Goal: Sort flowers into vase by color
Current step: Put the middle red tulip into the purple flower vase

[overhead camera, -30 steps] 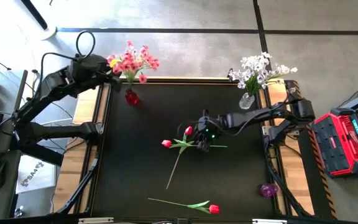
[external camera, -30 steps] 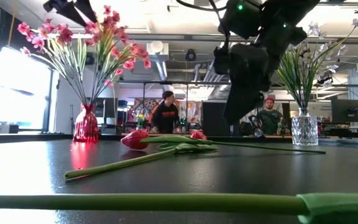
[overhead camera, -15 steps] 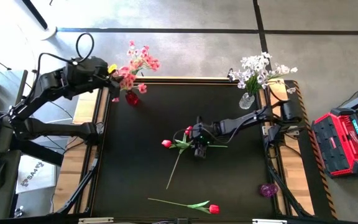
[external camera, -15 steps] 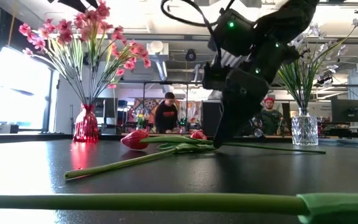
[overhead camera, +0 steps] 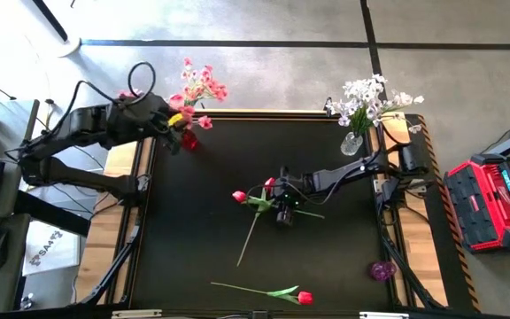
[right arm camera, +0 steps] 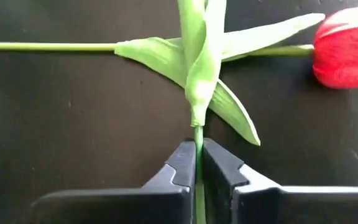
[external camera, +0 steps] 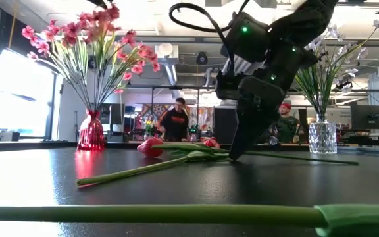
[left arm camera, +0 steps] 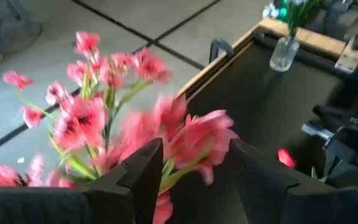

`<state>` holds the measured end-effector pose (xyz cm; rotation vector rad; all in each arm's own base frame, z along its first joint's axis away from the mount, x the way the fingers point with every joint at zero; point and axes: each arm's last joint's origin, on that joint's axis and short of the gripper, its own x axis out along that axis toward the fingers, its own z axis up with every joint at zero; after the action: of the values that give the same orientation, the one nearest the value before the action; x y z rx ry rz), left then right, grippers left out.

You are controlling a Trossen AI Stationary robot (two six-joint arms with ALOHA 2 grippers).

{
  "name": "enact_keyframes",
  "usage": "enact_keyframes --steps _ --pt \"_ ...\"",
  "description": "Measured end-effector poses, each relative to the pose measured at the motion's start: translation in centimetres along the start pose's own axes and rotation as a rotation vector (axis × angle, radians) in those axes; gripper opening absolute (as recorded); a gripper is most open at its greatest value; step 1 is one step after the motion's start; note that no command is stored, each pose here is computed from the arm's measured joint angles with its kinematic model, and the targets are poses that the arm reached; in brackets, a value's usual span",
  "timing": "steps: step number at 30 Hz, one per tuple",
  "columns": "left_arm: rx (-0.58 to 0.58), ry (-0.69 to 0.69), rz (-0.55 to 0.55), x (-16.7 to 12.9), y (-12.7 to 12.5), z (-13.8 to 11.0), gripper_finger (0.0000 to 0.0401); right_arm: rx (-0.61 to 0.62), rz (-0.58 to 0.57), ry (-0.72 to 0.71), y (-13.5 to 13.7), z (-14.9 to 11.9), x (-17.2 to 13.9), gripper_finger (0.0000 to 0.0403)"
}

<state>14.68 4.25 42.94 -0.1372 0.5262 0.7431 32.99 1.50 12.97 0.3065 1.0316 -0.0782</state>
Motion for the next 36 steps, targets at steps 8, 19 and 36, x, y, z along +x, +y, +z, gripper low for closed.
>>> enact_keyframes --steps 8,19,36 --pt "-0.068 -0.188 -0.132 -5.4 1.2 3.4 0.0157 0.219 -0.057 -0.184 1.1 1.4 -2.9 0.0002" --pt "-0.019 -0.119 -0.409 -5.6 -2.4 2.9 0.0156 0.457 -0.165 -0.734 6.1 1.7 -12.4 0.0001" --pt "0.138 -0.167 -0.608 -1.1 -15.3 2.6 0.0156 0.475 -0.135 -1.054 11.7 -1.5 -19.1 0.0000"
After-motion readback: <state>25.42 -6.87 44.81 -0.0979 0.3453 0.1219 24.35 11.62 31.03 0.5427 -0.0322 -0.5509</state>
